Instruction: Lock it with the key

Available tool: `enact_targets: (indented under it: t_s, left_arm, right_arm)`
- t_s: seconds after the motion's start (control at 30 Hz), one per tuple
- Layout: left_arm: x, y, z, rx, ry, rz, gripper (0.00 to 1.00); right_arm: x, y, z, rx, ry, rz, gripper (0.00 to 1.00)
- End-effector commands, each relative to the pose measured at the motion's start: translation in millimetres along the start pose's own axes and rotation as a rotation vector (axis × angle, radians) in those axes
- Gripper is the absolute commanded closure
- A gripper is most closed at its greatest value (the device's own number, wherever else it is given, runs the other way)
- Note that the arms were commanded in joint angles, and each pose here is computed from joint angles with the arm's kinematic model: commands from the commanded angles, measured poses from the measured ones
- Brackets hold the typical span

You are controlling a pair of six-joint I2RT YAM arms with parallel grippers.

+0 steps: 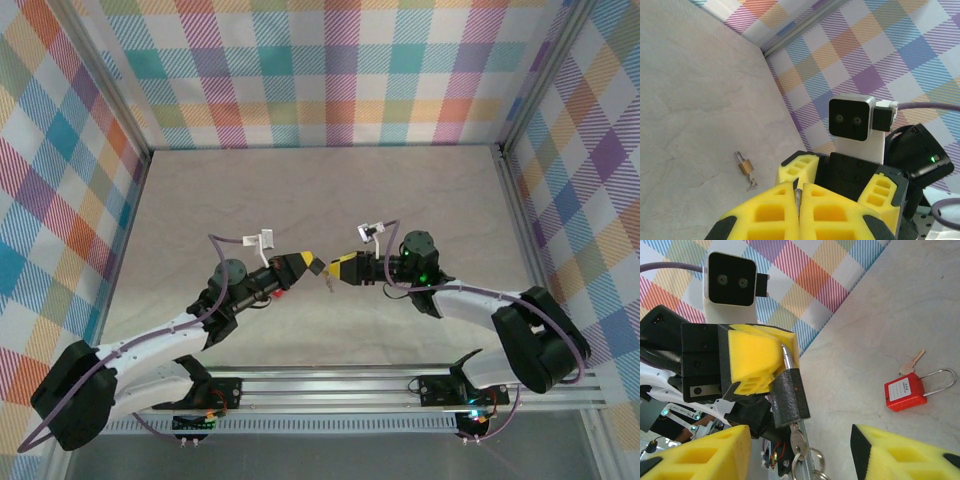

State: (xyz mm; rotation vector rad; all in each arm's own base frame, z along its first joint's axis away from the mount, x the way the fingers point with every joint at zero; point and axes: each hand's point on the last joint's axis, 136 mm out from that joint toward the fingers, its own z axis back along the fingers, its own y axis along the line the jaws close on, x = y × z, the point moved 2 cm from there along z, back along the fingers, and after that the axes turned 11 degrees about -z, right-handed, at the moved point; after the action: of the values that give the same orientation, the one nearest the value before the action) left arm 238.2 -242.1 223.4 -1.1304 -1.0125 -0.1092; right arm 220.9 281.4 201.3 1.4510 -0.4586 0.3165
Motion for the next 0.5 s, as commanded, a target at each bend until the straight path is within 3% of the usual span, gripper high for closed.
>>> enact_targets:
  t_s: [0.0,0.47]
  left_arm:
    - [22,-12,1,-0.067,-0.11,0.022,1.0]
    - [30,-8,4,-0.06,-0.182,0.05,1.0]
  right_arm:
    - [9,15,-3,0.063,-0.059,0.075,0.47]
    - [7,-1,-11,0.126,-0.108,0.033,0.57]
